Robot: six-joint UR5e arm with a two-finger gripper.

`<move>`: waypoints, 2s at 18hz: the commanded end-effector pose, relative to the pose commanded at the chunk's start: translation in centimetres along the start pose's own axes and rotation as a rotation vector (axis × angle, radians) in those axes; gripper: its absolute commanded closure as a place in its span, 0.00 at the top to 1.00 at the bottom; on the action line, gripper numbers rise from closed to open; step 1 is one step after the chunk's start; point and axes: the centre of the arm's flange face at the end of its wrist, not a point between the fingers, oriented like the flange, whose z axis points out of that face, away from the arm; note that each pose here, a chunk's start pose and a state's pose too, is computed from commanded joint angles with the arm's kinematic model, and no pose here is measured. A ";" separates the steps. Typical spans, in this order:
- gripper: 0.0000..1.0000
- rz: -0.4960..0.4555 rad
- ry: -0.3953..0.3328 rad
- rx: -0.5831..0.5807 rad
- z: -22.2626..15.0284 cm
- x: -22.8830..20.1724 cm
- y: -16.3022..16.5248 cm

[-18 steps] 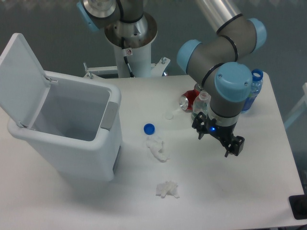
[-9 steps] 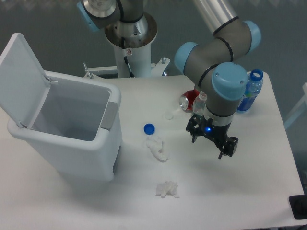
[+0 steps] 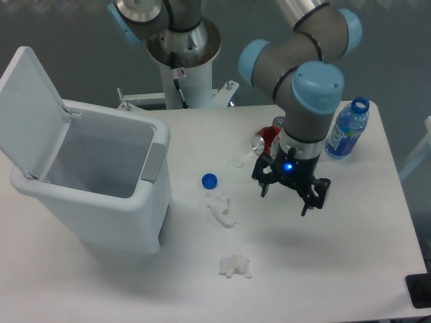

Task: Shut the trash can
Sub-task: 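Raise the gripper up from beside the bottles, then move the gripper over toward the open trash can lid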

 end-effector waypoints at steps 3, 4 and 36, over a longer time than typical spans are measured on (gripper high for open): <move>0.02 -0.051 -0.027 0.054 -3.5 1.5 -1.2; 0.00 -0.072 -0.031 0.079 -4.9 2.1 -1.6; 0.00 -0.002 0.077 0.430 -25.4 32.8 -11.3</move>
